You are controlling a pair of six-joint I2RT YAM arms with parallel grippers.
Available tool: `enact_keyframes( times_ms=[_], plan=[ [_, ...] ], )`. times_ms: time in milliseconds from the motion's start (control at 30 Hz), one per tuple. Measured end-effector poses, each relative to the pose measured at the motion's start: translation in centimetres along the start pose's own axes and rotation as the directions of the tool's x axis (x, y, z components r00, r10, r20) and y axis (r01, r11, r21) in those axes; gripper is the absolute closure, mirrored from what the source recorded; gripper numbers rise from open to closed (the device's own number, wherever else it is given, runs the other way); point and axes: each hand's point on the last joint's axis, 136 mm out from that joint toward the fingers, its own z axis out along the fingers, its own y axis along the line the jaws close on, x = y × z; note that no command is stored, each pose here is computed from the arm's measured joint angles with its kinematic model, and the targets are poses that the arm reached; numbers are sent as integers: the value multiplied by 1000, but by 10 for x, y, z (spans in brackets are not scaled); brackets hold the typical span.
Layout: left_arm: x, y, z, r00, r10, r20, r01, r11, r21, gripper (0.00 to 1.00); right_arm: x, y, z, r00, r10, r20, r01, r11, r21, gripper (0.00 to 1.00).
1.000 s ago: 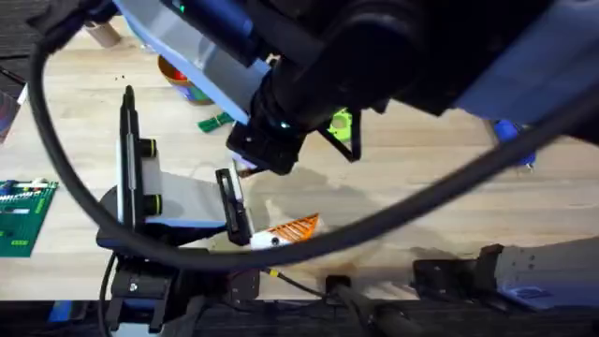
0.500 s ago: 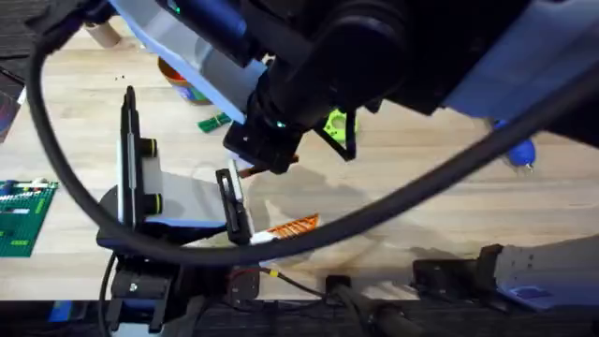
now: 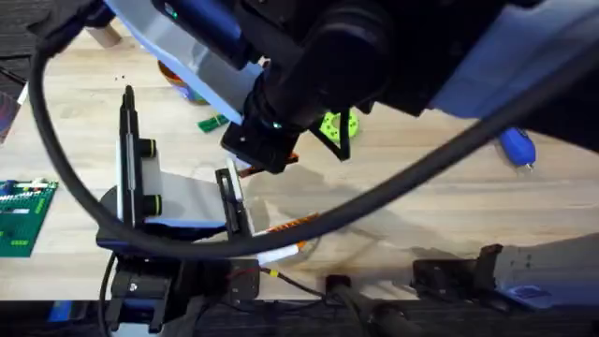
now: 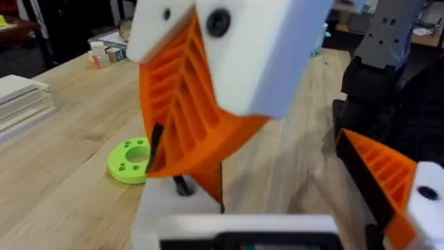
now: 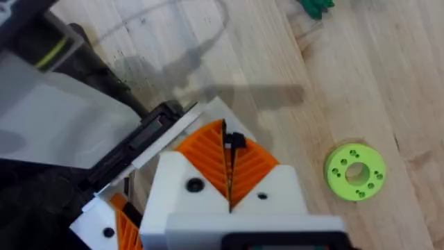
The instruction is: Pick up the gripper from the table and insert it into the empty holder that is missing its gripper. Then pick up a screw, insert it into the mounting hole, and use the screwdriver to tighten it. Finally, clean up the table by picking up the vegetable and placing it into the bucket.
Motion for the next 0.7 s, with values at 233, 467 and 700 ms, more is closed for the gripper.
enact_keyframes(
  times_ms=[233,467,700],
  plan=[
    [0,0,0,1000,-3,-1,3,1000,0,9,6,1,0,1000,1,-25,-1,1000,-2,993],
    [0,0,0,1000,2,1,-2,1000,0,8,8,1,0,1000,5,-31,-5,1000,-3,630],
    [0,0,0,1000,3,1,-3,1000,0,8,5,-6,0,1000,23,-19,-23,1000,10,66]
  ],
)
